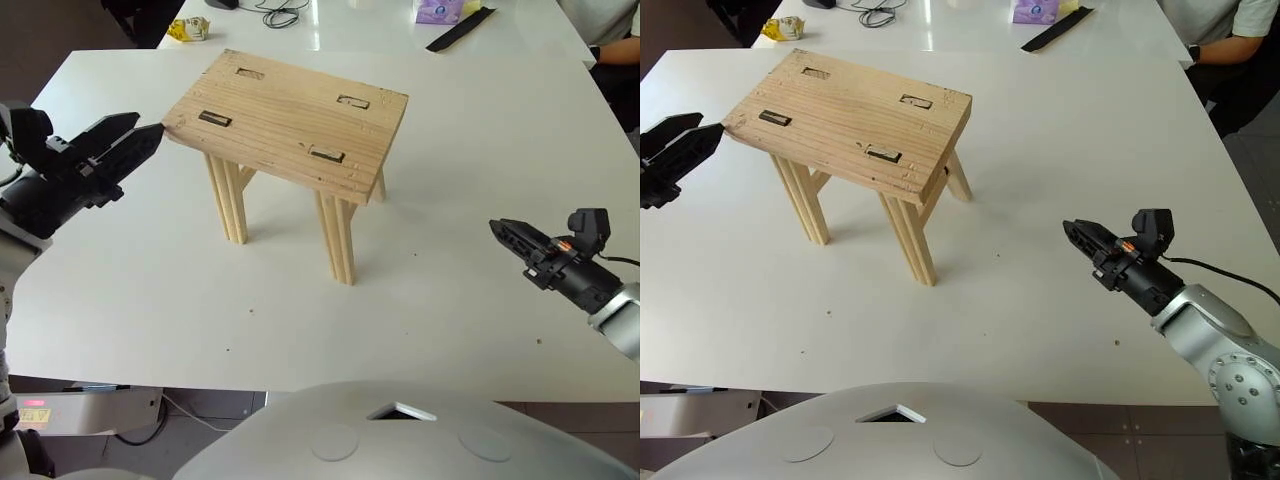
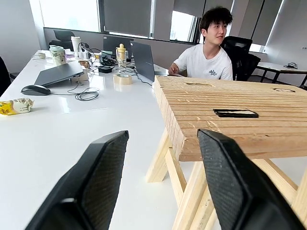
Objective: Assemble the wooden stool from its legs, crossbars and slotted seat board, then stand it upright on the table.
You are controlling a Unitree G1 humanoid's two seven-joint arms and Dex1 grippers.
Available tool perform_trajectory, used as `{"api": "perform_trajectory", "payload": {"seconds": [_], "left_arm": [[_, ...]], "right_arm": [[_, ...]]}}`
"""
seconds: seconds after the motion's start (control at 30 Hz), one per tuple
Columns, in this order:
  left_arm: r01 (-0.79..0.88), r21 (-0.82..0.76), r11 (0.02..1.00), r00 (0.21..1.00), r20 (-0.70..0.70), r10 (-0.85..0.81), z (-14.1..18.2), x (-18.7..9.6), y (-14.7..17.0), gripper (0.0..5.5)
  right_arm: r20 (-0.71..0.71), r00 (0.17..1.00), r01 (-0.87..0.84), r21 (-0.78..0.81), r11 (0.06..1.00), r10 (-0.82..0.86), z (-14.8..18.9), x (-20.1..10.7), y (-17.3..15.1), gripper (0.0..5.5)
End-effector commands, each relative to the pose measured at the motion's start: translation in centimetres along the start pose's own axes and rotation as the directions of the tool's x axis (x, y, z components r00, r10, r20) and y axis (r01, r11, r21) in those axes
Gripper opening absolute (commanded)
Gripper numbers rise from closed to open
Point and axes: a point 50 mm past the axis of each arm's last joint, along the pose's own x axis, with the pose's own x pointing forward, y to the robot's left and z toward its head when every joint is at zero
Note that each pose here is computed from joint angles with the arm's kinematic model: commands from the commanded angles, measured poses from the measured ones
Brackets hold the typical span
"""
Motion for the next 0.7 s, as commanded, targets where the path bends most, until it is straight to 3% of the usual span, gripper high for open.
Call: {"api": "perform_trajectory", "payload": {"seconds": [0.03, 0.3, 0.5, 0.63, 0.7], "left_arm": [[0.082, -0.145, 0.986, 0.979, -0.174, -0.107, -3.4, 0.6, -1.6, 2.92], [0.099, -0.174, 0.98, 0.983, -0.134, -0.123, -2.3, 1.2, -1.1, 4.23], [0.25, -0.277, 0.928, 0.954, -0.094, -0.285, -1.5, 0.7, -3.0, 4.23], [0.257, -0.294, 0.921, 0.964, 0.008, -0.266, 0.0, 1.3, -2.7, 4.23], [0.214, -0.265, 0.94, 0.974, -0.018, -0.227, -0.3, 1.5, -2.3, 4.23]], "right_arm": [[0.047, 0.999, 0.006, -0.026, 1.0, -0.004, 0.1, 0.9, 0.3, 1.36], [0.098, 0.995, -0.02, -0.019, 1.0, 0.022, 0.6, 1.9, 1.2, 1.36], [0.112, 0.993, -0.019, -0.021, 1.0, 0.021, 0.8, 2.3, 1.4, 1.36], [0.122, 0.992, -0.018, -0.017, 1.0, 0.02, 0.7, 2.5, 1.5, 1.36], [0.126, 0.992, -0.011, -0.016, 1.0, 0.013, 0.6, 2.6, 1.5, 1.36]]}}
